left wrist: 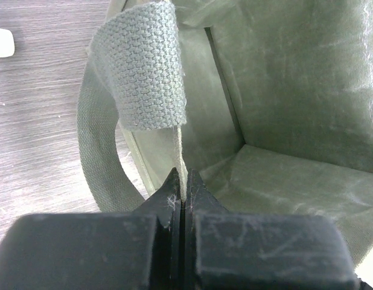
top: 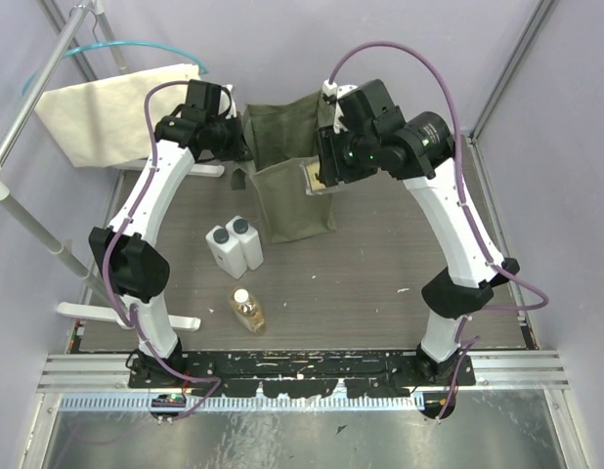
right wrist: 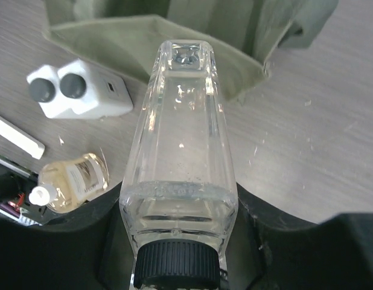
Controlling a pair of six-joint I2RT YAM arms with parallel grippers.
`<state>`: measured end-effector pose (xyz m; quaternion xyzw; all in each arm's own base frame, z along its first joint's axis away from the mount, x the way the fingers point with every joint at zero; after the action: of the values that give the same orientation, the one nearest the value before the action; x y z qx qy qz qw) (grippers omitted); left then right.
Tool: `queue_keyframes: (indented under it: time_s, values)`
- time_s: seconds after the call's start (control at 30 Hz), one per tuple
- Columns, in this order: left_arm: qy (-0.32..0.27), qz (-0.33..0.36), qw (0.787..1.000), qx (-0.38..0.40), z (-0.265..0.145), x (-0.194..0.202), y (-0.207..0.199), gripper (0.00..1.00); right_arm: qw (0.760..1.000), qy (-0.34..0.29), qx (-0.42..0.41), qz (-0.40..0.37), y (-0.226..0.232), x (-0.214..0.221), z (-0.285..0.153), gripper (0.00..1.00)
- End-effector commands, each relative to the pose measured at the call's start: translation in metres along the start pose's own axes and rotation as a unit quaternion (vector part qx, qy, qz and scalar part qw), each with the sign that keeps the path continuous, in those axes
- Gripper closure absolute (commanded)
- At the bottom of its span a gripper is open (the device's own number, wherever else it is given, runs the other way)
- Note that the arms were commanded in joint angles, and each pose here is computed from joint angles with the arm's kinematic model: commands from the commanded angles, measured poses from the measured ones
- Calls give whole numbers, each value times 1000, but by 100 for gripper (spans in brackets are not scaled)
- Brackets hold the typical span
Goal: Place the personal care products into the canvas bag
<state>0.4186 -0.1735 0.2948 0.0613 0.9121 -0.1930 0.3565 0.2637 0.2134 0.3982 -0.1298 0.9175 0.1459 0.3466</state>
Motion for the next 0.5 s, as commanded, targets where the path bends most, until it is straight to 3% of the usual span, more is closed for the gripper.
queue_keyframes:
  time_s: [0.0,0.27,0.47]
  values:
    - [0,13,1000,13,-10,5,-4,100,993,-99,-54,-35,15,-39,-23,99]
    - [-3,27,999,22,-15,9,-7,100,951,-283,-95,-82,27,-94,-54,100]
    - [-6,45,998,34,-20,11,-15,100,921,-365,-82,-106,28,-125,-72,100]
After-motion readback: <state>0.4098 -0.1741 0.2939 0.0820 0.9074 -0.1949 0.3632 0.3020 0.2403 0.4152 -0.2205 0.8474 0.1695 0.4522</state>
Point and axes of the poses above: each gripper's point midway between its finger pads, its own z axis out along the fingers, its own y axis along the line the jaws close on, x = y × z, the point moved 5 cm from there along -z, back along the fingers, and after that the axes turned 5 degrees about z, right-handed, at the moved point
